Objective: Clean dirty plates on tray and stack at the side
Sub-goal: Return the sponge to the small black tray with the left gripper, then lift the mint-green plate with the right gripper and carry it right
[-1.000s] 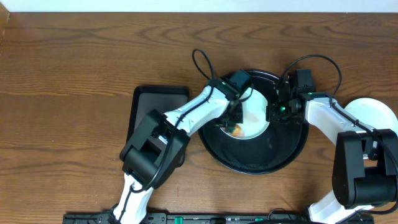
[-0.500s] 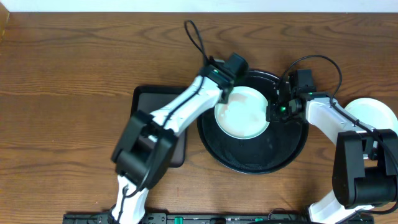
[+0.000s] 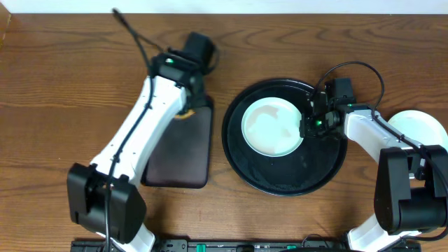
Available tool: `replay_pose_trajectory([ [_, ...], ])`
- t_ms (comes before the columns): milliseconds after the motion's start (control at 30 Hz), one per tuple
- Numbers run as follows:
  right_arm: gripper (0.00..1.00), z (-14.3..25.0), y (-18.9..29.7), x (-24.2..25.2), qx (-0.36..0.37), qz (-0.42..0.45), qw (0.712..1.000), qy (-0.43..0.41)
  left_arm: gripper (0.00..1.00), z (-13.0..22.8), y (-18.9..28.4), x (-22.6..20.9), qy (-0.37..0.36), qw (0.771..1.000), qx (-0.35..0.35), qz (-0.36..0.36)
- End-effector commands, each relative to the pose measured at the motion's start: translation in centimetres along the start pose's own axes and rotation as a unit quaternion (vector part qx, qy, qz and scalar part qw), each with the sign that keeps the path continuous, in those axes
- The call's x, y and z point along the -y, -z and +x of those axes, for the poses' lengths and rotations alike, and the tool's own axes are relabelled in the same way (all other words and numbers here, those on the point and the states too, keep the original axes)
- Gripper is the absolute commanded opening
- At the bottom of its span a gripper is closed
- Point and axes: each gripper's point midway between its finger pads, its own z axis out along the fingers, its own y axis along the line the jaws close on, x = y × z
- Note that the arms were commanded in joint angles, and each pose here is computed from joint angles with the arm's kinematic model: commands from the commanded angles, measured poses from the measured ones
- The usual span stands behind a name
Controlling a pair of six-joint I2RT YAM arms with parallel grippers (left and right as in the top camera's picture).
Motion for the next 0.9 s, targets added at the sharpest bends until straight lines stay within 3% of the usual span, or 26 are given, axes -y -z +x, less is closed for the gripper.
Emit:
replay_pose_trajectory([
  [0, 0.01, 2.5, -1.5, 1.4, -0.042, 0.017, 0.999, 0.014, 0.08, 3.8, -4.2, -1.0, -0.001, 0.997, -0.08, -0.002],
  [133, 0.01, 2.3, -1.6, 1.4, -0.037, 0.017, 0.999, 0.016, 0.09, 5.5, -7.0, -2.2, 0.01, 0.995, -0.098, -0.014],
  [233, 0.01, 1.8, -1.6, 1.3, -0.029, 0.016, 0.999, 0.018, 0.17, 5.2, -7.3, -2.5, 0.018, 0.995, -0.095, -0.013],
  [400, 0.01, 1.3, -1.3, 1.2, -0.021, 0.015, 1.0, 0.011, 0.53, 4.5, -6.3, -3.1, 0.03, 0.996, -0.084, -0.009],
  [600, 0.01, -2.1, 3.8, -0.5, 0.041, 0.028, 0.998, 0.033, 0.75, 3.1, -2.4, -3.7, 0.049, 0.998, -0.037, 0.023],
  [733, 0.01, -4.4, 8.6, -0.7, 0.115, 0.1, 0.986, 0.06, 0.82, 2.4, 0.2, -4.2, 0.059, 0.997, 0.002, 0.041],
  [867, 0.01, -5.1, 13.0, -1.0, 0.179, 0.183, 0.963, 0.085, 0.84, 2.2, 1.5, -4.5, 0.063, 0.997, 0.021, 0.05],
])
